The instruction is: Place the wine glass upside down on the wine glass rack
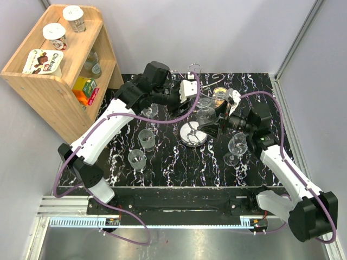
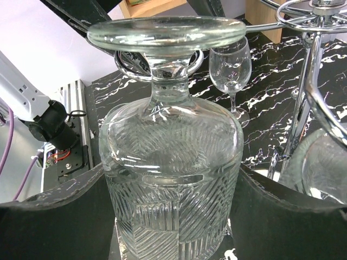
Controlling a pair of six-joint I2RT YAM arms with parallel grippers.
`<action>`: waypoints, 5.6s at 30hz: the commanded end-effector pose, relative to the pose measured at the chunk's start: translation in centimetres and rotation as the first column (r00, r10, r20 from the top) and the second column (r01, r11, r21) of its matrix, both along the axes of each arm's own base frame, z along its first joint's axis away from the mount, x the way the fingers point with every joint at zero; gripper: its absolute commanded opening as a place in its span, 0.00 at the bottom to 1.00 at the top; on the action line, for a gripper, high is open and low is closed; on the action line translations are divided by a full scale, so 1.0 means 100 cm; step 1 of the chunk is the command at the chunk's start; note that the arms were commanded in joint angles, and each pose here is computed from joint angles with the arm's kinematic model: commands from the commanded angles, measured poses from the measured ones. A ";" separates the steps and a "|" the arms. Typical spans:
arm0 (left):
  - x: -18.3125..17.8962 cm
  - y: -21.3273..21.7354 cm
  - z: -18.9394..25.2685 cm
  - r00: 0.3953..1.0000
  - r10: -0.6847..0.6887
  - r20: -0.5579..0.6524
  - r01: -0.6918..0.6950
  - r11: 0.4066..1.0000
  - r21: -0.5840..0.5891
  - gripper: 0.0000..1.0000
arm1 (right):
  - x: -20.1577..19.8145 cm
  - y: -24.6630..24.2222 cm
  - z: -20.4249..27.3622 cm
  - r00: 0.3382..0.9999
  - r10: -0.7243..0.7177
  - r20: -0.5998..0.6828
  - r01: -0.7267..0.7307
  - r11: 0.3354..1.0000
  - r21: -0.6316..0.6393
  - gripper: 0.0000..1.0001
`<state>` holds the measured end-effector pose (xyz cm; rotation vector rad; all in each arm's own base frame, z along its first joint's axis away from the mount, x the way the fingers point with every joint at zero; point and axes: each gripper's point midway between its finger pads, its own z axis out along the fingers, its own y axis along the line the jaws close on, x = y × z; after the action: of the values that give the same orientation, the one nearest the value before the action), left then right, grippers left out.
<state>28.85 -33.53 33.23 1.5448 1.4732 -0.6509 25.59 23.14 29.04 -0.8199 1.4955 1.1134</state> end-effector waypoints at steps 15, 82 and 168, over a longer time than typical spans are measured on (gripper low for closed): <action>-0.025 -0.025 0.018 0.998 -0.060 0.014 0.060 0.996 -0.063 0.56 | 0.016 0.009 0.009 0.997 -0.067 0.031 0.067 0.998 0.004 0.00; -0.004 0.009 0.061 0.994 0.040 0.102 -0.027 0.991 -0.130 0.52 | 0.010 -0.028 -0.001 0.985 -0.161 0.069 0.170 0.975 -0.146 0.25; 0.119 0.042 0.048 0.882 0.356 -0.309 -0.432 0.873 -0.228 0.44 | 0.049 -0.117 0.076 0.818 -0.522 0.241 0.568 0.672 -0.474 0.90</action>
<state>41.95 -28.90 36.70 0.8998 1.7800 -0.7319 31.12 11.76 37.81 -0.6648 1.8134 0.2051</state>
